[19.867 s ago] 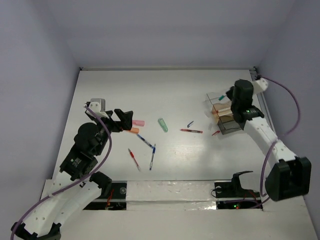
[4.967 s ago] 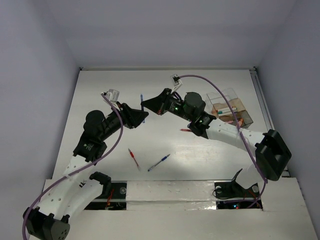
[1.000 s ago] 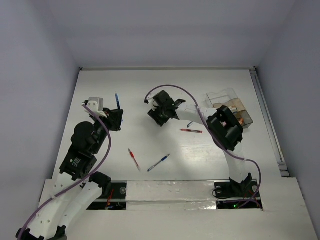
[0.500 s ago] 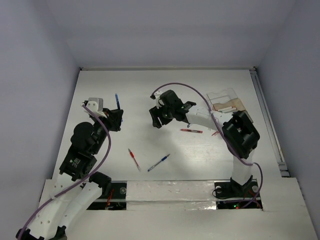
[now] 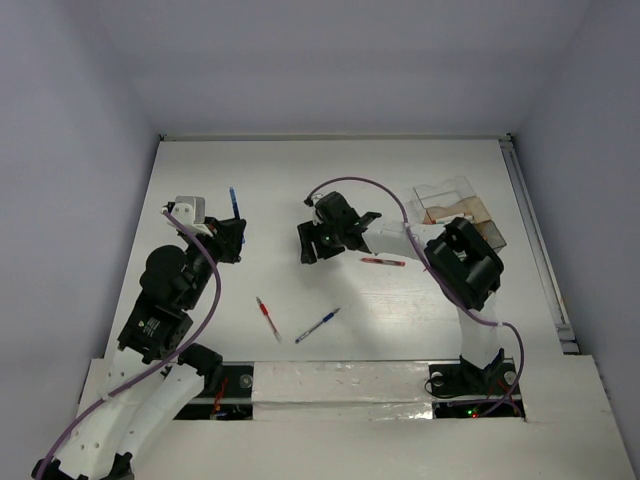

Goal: Sort the stationery into containers
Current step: Pick up the pen cap from the center of the board, then close the pen cap on the pen.

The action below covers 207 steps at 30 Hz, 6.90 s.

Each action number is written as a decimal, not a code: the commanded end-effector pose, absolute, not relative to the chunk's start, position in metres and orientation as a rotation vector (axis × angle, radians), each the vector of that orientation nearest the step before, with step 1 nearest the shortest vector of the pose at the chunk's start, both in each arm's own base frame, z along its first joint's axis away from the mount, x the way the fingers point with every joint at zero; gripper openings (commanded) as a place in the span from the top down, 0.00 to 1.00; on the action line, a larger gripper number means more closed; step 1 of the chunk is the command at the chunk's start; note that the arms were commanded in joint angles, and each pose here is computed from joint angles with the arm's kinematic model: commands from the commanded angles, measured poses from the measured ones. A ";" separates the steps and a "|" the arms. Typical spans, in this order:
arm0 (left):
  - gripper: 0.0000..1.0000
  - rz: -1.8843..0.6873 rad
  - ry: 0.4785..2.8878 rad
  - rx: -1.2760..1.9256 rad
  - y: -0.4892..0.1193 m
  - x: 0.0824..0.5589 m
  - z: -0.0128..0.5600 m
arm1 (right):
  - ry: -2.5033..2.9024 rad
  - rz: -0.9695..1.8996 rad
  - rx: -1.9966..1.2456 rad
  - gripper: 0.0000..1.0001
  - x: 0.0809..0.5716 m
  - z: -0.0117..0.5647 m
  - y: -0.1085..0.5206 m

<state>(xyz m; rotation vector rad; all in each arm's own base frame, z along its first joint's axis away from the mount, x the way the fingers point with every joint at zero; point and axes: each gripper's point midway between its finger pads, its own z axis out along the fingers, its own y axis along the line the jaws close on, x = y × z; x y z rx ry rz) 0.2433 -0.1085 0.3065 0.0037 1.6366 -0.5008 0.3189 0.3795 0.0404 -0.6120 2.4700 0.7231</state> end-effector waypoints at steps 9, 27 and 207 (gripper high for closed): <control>1.00 -0.523 1.577 0.009 -0.109 0.243 0.322 | 2.465 0.476 -0.406 0.33 0.361 0.022 0.370; 1.00 -0.524 1.576 0.012 -0.110 0.243 0.322 | 2.484 0.318 -0.415 0.41 0.392 0.012 0.369; 1.00 -0.954 1.492 0.179 -0.180 0.230 0.350 | 1.312 1.648 -0.309 1.00 0.260 0.413 0.410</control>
